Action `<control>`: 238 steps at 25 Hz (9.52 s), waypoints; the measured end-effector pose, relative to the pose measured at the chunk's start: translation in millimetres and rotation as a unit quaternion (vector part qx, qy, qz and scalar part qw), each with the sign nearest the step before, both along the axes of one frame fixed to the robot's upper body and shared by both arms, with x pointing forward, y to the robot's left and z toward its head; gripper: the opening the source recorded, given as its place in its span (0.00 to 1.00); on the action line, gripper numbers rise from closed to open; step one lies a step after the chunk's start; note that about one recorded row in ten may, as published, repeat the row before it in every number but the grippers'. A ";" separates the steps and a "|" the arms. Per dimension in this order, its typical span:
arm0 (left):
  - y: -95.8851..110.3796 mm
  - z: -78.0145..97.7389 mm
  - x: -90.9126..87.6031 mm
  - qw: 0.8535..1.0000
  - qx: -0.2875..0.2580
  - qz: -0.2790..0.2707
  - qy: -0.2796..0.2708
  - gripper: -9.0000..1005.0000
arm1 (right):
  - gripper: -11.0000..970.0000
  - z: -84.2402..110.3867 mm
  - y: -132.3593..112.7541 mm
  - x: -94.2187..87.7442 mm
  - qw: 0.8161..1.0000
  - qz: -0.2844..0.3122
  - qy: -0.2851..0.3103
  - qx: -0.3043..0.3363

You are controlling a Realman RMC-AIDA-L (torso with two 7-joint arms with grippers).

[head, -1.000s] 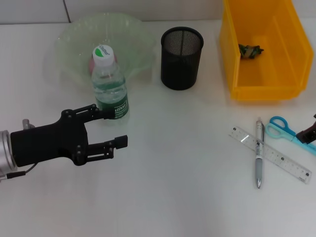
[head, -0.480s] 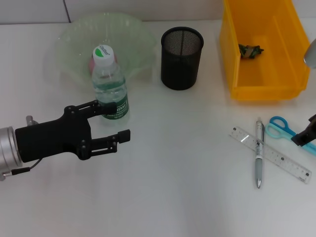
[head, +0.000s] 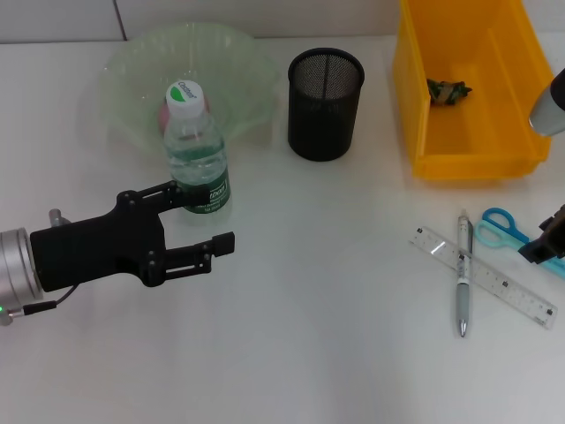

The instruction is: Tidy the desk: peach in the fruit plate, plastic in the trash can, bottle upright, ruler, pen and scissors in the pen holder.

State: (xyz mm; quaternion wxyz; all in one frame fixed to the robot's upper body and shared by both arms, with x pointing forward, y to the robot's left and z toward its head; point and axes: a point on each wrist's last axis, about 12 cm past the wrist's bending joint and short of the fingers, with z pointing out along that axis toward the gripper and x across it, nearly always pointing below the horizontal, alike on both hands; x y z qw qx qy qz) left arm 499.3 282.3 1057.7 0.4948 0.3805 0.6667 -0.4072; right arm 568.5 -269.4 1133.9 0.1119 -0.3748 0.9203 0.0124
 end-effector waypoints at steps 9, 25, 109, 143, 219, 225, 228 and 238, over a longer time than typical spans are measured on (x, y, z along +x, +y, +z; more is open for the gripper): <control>-1.3 -2.2 -0.4 1.000 0.001 0.005 0.004 0.78 | 0.46 -9.4 3.7 0.1 1.000 0.015 -0.002 -0.006; -2.3 -4.9 -3.9 1.000 -0.003 0.008 0.010 0.78 | 0.25 -17.0 5.8 -1.3 1.000 0.017 -0.002 0.008; -15.6 -5.3 -3.8 1.000 -0.018 -0.002 0.011 0.78 | 0.71 16.5 27.4 1.7 0.981 0.063 -0.025 0.180; -18.2 -5.7 -3.4 1.000 -0.019 -0.001 0.011 0.78 | 0.52 -23.6 46.0 17.5 0.983 0.073 0.003 0.166; -18.0 -8.1 -7.9 1.000 -0.024 0.001 0.015 0.78 | 0.60 3.5 82.7 74.7 0.768 -0.030 -0.340 0.541; -16.0 -7.8 -9.9 1.000 -0.026 -0.001 0.016 0.78 | 0.60 44.7 49.3 38.6 0.823 0.026 -0.289 0.488; -15.7 -7.0 -10.8 1.000 -0.028 -0.005 0.014 0.78 | 0.60 69.8 30.5 16.9 0.874 0.025 -0.245 0.419; -15.6 -5.6 -10.1 1.000 -0.022 -0.015 0.009 0.78 | 0.62 86.1 9.3 -9.8 0.950 -0.046 -0.106 0.290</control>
